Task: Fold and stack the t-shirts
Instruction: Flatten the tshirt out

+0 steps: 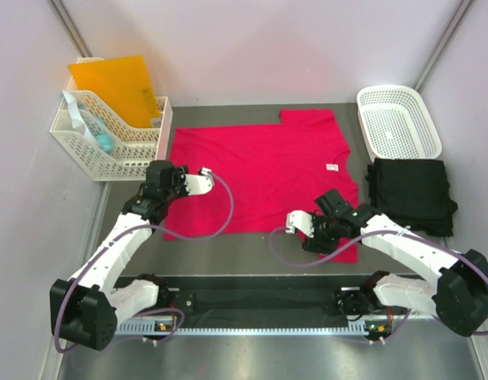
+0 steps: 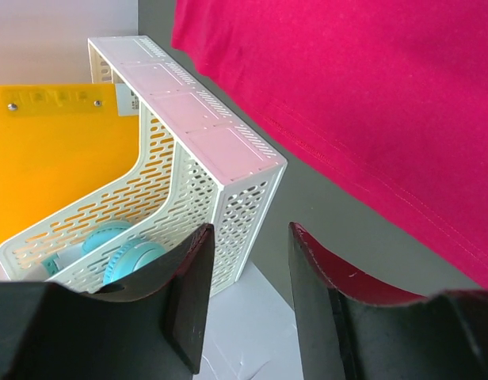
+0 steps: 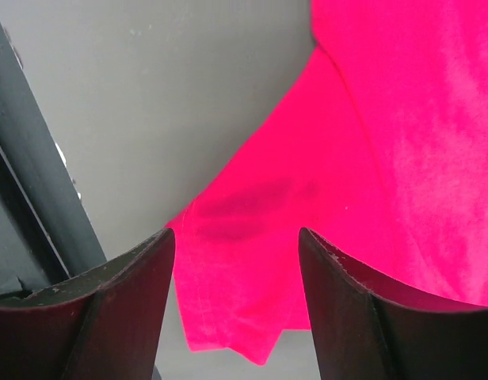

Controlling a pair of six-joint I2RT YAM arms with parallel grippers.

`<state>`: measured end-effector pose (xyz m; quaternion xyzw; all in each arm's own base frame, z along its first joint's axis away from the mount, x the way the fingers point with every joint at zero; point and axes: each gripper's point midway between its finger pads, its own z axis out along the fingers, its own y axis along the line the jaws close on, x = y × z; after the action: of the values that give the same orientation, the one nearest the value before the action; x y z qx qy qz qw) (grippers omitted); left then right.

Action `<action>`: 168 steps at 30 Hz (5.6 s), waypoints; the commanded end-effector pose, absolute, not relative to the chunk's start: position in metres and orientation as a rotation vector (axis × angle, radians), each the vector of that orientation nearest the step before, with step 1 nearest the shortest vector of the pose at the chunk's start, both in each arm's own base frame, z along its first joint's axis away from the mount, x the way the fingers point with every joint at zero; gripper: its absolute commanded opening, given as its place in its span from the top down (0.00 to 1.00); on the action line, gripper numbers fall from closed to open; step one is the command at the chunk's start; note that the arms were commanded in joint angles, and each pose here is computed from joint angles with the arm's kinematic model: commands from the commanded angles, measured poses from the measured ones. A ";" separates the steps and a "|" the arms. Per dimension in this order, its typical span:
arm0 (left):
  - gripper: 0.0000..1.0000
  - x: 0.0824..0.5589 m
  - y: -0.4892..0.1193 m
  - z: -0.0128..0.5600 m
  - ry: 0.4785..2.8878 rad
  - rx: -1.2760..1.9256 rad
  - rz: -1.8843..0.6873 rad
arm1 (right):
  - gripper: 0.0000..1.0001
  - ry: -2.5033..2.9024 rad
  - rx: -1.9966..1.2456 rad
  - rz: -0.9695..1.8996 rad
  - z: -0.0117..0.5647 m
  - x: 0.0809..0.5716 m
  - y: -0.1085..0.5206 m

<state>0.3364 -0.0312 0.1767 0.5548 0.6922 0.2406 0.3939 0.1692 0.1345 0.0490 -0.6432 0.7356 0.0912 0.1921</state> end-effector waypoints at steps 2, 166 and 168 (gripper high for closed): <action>0.53 0.331 -0.033 0.170 1.763 1.422 0.597 | 0.37 2.022 -1.758 0.292 0.055 0.176 0.153; 0.52 0.321 -0.035 0.125 1.814 1.454 0.535 | 1.00 1.607 -2.460 0.245 0.079 0.161 0.173; 0.52 0.321 -0.035 0.126 1.814 1.451 0.536 | 1.00 1.634 -2.447 0.296 0.085 0.159 0.176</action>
<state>0.3152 -0.0300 0.1159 0.5752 0.7137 0.2058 0.3427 0.1722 0.1629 0.0689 -0.8401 0.5326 0.0324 0.0977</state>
